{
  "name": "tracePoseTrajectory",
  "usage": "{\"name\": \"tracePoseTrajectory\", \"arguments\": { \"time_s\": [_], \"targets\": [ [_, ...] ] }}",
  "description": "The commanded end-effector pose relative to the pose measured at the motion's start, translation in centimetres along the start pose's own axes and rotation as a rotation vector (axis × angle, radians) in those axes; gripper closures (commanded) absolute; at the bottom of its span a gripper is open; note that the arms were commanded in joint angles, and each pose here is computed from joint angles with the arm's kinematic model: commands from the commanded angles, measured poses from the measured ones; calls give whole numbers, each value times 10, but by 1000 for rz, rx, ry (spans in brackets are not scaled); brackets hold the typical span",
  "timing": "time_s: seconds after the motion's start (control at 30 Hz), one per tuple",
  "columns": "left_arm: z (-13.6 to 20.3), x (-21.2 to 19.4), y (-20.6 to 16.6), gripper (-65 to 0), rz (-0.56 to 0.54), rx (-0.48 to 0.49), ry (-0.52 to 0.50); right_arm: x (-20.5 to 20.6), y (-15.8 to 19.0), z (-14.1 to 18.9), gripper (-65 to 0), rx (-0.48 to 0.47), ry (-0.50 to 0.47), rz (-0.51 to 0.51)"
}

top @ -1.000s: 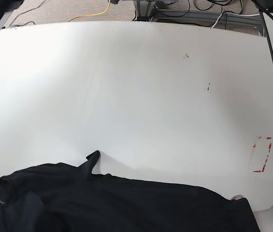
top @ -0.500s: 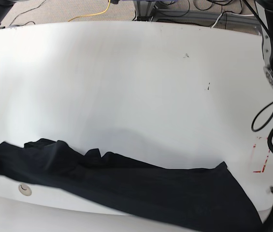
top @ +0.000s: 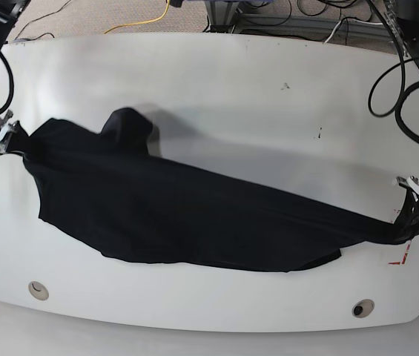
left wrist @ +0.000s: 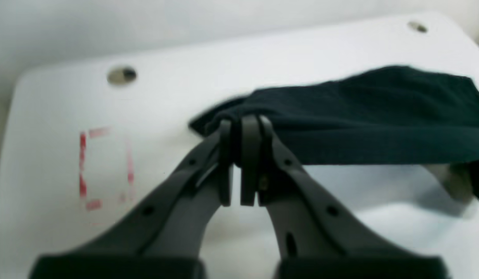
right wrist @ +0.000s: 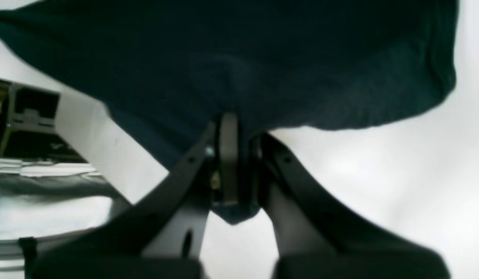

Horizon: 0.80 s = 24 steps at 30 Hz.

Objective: Layout the t-shirt on the table in an organized manner, then fold the t-shirt properly
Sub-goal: 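Lift the shirt with both grippers, swing it up, and lay it flat, then pull the shirt edge taut between both grippers along the table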

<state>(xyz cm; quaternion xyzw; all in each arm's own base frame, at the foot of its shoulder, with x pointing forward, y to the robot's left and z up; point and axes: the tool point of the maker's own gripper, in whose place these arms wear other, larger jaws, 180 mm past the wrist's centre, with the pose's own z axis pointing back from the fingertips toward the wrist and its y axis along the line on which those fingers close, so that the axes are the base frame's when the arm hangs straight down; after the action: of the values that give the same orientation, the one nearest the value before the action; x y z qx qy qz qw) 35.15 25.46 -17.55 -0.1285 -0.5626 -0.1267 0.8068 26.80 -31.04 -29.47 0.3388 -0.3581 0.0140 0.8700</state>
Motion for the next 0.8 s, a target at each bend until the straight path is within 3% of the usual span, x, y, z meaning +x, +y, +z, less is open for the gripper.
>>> {"name": "tracePoseTrajectory", "arguments": {
  "time_s": [0.0,0.2,0.77],
  "targets": [
    [14,-3,10,-10,3,37,-10,-12,6,3,0,3,-10,-5],
    [35,-55,16,-8,62,76,111,-56,12,-4,0,22,29,-81],
    [116,-168,22,-6,176,182,433,-139,43,-3,0,29,126,-175]
  ]
}}
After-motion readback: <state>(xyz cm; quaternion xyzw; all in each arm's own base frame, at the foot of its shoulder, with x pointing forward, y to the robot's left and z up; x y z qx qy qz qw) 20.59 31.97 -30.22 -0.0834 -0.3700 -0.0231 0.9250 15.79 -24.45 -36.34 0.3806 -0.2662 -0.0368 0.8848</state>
